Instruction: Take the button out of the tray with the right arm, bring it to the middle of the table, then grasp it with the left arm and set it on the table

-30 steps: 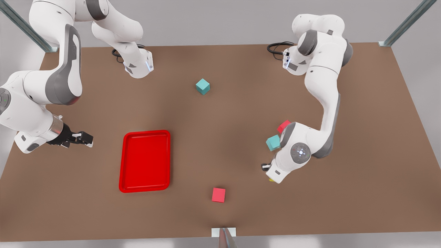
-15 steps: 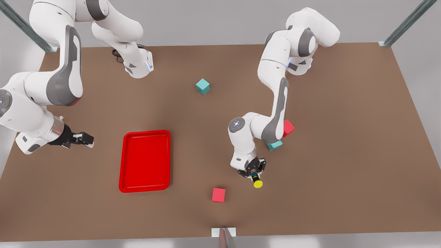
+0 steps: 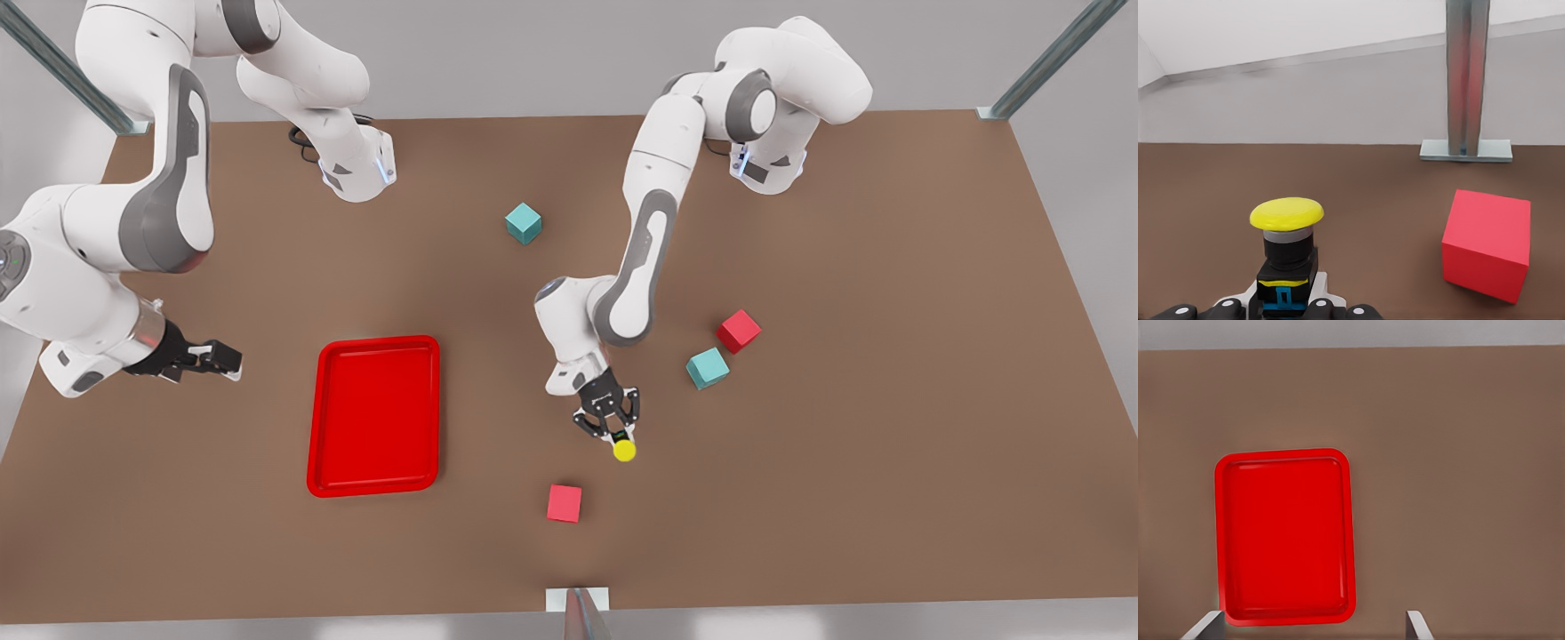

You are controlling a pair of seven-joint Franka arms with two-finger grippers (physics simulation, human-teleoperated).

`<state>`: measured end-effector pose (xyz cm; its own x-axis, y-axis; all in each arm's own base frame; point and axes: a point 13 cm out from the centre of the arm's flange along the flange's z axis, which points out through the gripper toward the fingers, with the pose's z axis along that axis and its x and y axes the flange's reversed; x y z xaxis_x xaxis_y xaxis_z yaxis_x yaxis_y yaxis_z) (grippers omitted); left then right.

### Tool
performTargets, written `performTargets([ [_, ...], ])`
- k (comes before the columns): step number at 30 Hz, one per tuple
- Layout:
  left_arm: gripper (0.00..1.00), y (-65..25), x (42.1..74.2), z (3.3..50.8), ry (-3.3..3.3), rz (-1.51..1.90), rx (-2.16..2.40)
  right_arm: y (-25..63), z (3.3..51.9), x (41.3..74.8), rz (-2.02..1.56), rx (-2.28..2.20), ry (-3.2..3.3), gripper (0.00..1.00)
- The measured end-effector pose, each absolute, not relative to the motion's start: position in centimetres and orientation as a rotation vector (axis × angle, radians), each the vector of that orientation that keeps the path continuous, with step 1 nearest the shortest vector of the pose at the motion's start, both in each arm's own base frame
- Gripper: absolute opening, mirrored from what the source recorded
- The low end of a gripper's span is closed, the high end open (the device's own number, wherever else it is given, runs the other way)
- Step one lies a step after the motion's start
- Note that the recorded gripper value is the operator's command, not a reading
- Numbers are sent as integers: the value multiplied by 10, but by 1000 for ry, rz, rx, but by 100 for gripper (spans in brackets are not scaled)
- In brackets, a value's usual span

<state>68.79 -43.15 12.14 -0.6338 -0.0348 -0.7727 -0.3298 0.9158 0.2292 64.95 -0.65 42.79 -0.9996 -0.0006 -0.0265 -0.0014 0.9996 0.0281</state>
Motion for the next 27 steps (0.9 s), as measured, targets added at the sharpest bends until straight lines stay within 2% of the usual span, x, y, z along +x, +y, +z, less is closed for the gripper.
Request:
performTargets([
  [5, 35, -436, 674, 96, 2161, 454, -316, -7, 427, 649, 45, 0, 3117, 100],
  [13, 35, -444, 633, 51, 2053, 489, -410, -6, 427, 649, 45, -3, 3117, 100],
  [20, 35, -443, 611, 36, 1970, 478, -529, -6, 426, 650, 45, -1, 3116, 100],
  [27, 35, -437, 605, 32, 1914, 443, -639, -4, 430, 650, 46, -7, 3112, 100],
])
